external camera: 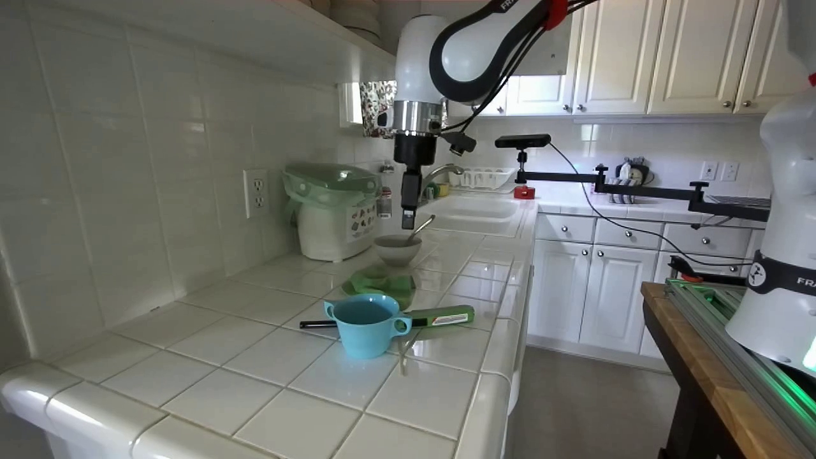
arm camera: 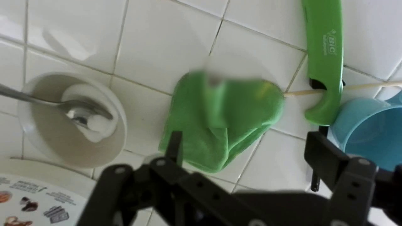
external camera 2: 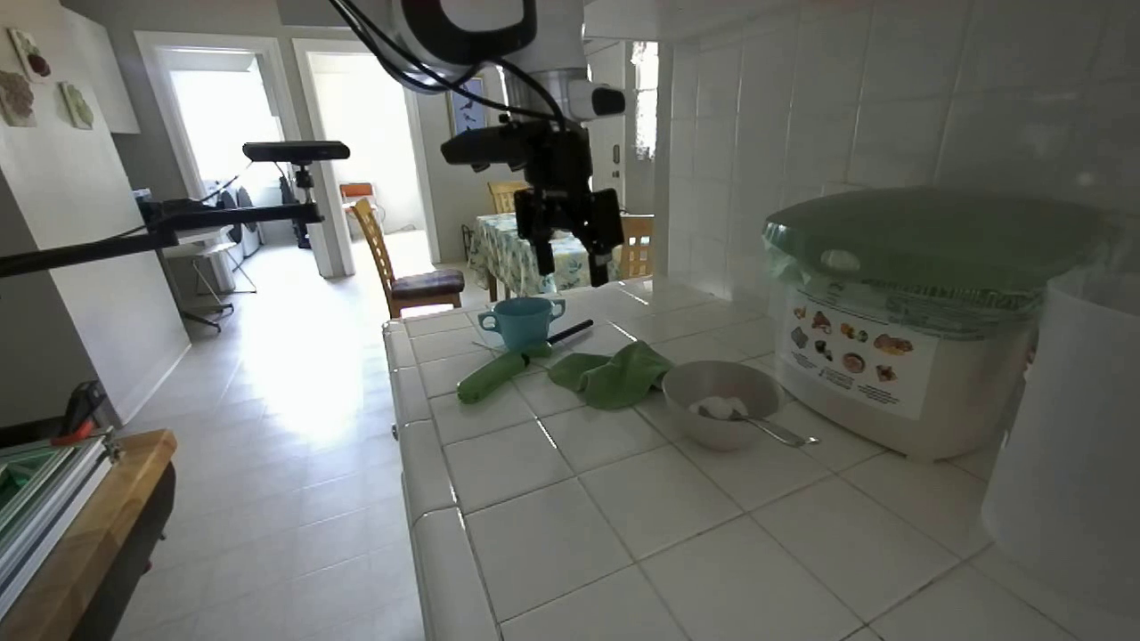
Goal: Use the green cloth to wipe the surface
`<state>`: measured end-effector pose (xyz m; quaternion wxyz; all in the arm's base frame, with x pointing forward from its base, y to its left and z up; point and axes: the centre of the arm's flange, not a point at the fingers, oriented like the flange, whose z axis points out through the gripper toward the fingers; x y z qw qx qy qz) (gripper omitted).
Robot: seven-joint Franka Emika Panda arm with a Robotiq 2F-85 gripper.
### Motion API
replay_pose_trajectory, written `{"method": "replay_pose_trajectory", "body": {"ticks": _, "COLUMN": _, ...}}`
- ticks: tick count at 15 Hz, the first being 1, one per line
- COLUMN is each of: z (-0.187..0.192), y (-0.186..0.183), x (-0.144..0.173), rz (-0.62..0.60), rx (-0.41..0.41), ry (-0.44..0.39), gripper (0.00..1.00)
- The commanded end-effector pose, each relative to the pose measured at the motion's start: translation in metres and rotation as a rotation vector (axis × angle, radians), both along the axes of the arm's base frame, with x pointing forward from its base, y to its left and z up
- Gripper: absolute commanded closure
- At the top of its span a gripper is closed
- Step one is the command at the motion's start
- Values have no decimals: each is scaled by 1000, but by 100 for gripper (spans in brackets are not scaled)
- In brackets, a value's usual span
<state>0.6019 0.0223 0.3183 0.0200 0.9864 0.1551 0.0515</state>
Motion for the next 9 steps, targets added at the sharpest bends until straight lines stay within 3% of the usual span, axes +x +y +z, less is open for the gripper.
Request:
{"method": "replay_pose_trajectory", "body": {"ticks": 1, "z": 23, "y": -9, "x": -43, "rz": 42, "rx": 22, "ry": -73, "gripper": 0}}
{"method": "replay_pose_trajectory", "body": {"ticks": 3, "z": 36, "y": -14, "x": -53, "rz": 40, "rx": 37, "ry": -96, "gripper": 0}}
{"method": "replay_pose_trajectory", "body": {"ticks": 5, "z": 53, "y": -17, "x": -60, "rz": 8, "rx": 105, "ry": -98, "gripper": 0}}
{"method": "replay_pose_trajectory", "body": {"ticks": 8, "z": 71, "y": -31, "x": -61, "rz": -85, "rx": 288, "ry": -6, "gripper": 0}}
{"method": "replay_pose_trajectory", "body": {"ticks": 9, "z": 65, "y": -16, "x": -56, "rz": -63, "rx": 213, "ry": -44, "gripper": 0}}
